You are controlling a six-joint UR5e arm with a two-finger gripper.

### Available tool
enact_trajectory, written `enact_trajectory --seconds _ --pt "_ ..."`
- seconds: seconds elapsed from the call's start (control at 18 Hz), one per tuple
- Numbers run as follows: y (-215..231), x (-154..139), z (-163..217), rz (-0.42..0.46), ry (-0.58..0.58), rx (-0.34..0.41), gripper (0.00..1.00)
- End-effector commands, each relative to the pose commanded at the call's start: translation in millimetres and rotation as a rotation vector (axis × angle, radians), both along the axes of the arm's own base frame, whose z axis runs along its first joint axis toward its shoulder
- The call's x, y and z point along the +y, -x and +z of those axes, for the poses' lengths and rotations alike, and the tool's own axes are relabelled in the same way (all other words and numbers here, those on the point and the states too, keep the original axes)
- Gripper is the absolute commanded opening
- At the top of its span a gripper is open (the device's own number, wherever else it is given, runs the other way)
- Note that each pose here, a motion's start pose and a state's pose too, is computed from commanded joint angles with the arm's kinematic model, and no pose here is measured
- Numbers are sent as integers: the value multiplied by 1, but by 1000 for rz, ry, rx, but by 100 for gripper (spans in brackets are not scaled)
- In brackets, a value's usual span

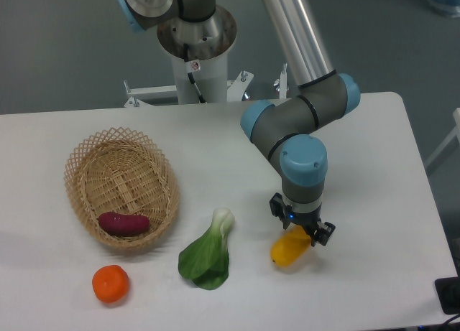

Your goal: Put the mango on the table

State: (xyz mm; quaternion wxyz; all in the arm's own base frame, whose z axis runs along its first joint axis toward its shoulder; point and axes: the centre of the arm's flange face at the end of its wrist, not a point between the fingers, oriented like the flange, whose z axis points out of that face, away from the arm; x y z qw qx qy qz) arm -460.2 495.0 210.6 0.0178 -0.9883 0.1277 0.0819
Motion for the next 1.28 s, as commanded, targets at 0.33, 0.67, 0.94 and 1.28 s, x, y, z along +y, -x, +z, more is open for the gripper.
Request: enact_trajectory --seconds 0.33,0.67,0.94,1.28 --pt "7 5 17 6 -26 23 100" --pt "13 -1 44 4 -37 -11 100" --pt "25 -4 65 -1 39 -122 100" --pt "37 -25 85 -68 67 -169 100"
